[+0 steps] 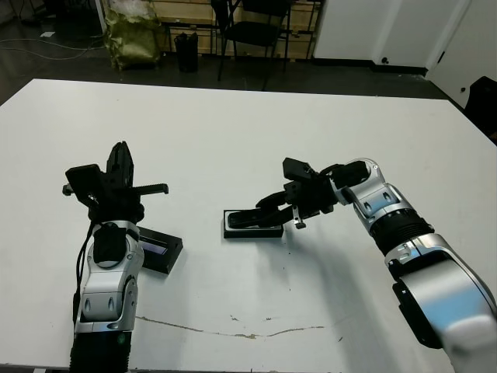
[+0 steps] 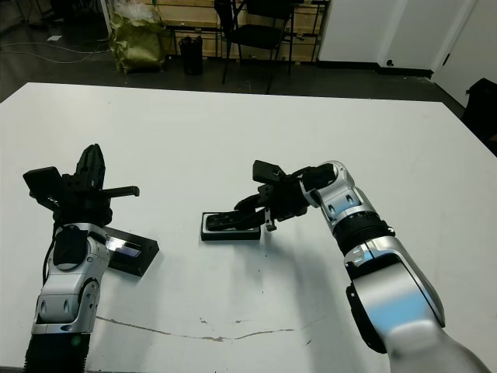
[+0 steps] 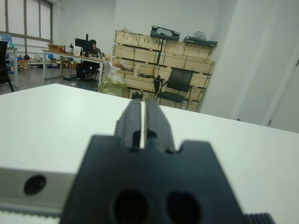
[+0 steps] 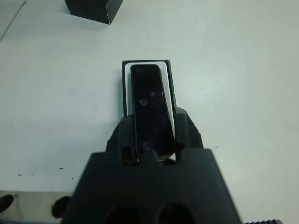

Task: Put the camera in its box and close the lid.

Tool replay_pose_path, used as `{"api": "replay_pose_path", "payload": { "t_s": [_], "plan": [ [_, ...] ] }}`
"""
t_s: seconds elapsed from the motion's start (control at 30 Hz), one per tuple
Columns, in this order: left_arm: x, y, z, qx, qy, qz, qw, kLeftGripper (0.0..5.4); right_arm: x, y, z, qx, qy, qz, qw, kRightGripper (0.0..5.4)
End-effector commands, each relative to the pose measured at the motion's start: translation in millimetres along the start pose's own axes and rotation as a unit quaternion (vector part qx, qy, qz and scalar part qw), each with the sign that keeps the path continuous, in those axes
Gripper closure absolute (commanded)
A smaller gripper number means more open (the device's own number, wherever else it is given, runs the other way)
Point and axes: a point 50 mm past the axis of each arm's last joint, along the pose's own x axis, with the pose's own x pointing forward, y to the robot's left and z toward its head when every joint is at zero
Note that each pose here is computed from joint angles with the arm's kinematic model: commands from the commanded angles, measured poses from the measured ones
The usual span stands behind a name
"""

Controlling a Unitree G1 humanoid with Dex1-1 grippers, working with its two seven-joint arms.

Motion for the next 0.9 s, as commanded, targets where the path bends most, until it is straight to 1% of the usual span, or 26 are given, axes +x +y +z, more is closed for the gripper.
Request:
{"api": "replay_pose_path", "payload": {
  "t_s": [0.03,0.07,0.13,0.23,0.37,0.53,0.6,0.67,0.73,0.83,0.9],
  "plan": [
    [-2.6,1.9,-7.4,0.005,0.017,-0.001,1.000,5.40,1.5,-0.6,2.3,0.007,0.018,0.011,1.000,4.74],
    [-2.6,2.0,-7.5,0.005,0.017,-0.001,1.000,5.40,1.9,-0.2,2.3,0.015,0.009,0.017,1.000,4.74],
    [-2.7,1.9,-7.5,0.006,0.019,0.002,1.000,5.40,2.2,-0.7,3.1,0.000,0.021,0.008,1.000,4.74],
    [-2.9,1.1,-7.1,0.006,0.022,0.006,1.000,5.40,2.4,-0.7,4.5,-0.010,0.026,0.002,1.000,4.74],
    [-2.9,0.5,-6.7,0.010,0.021,0.006,1.000,5.40,4.3,0.3,4.7,-0.017,0.019,0.001,1.000,4.74],
    [-3.0,1.1,-7.6,0.007,0.018,0.004,1.000,5.40,8.2,1.3,6.6,-0.011,0.005,0.009,1.000,4.74],
    [-3.0,1.0,-7.4,0.008,0.017,0.005,1.000,5.40,9.2,1.0,7.1,0.000,0.004,0.011,1.000,4.74],
    [-3.1,1.0,-7.3,0.011,0.018,0.004,1.000,5.40,9.3,0.5,8.9,-0.011,0.010,0.008,1.000,4.74],
    [-2.9,0.8,-7.1,0.011,0.017,0.004,1.000,5.40,9.8,0.9,9.9,-0.018,0.007,0.008,1.000,4.74],
    [-2.7,0.5,-7.0,0.010,0.018,0.004,1.000,5.40,11.1,2.0,10.9,-0.019,0.001,0.016,1.000,4.74],
    [-2.8,0.6,-7.1,0.010,0.018,0.004,1.000,5.40,12.0,2.4,11.0,-0.015,0.006,0.021,1.000,4.74]
  ]
}}
